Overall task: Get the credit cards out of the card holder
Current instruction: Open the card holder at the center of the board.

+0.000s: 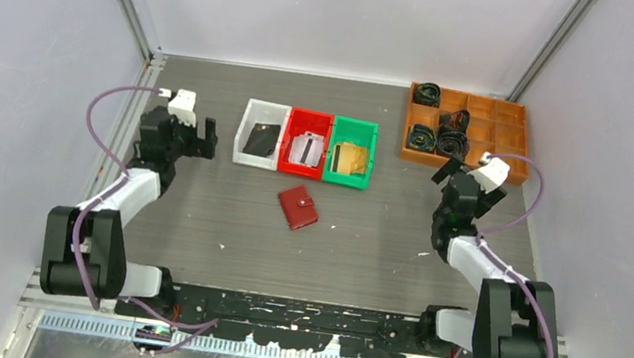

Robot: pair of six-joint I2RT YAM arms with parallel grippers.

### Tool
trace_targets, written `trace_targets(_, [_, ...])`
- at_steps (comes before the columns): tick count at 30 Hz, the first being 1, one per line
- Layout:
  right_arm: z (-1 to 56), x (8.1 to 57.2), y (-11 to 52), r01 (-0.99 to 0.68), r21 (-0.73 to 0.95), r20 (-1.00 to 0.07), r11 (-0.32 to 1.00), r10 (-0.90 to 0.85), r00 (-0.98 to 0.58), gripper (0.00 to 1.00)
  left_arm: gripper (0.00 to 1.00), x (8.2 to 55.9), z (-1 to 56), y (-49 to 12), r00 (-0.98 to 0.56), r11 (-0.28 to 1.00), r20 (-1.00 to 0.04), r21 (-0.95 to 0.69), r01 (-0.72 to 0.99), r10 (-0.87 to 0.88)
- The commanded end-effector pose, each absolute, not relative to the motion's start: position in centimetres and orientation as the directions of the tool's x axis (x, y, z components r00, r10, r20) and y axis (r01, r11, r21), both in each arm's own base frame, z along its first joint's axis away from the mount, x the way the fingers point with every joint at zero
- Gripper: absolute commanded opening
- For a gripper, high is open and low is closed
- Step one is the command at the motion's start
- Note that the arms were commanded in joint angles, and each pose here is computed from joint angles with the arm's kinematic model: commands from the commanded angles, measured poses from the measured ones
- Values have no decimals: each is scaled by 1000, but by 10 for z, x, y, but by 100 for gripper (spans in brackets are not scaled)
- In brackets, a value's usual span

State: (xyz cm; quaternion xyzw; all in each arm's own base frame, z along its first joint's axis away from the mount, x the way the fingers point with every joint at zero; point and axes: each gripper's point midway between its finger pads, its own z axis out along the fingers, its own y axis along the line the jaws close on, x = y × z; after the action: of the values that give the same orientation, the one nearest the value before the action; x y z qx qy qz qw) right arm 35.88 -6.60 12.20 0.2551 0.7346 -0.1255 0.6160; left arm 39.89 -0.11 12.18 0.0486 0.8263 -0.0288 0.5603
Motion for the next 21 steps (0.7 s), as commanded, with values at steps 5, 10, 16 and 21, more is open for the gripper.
trace_targets(5, [146, 360, -51, 642, 324, -835, 694, 529, -150, 99, 100, 363, 170, 5, -572, 974, -819, -96, 205, 39])
trace_targets(10, [148, 365, 20, 417, 531, -676, 738, 665, -318, 99, 100, 349, 199, 15, -628, 964, -778, -180, 196, -18])
trace_targets(16, [174, 333, 96, 194, 417, -752, 888, 457, -474, 99, 99, 333, 209, 21, -672, 969, -740, -190, 156, -36])
trace_targets(21, [178, 311, 171, 8, 323, -772, 946, 268, -577, 99, 100, 323, 208, 28, -719, 979, -693, -172, 104, -46])
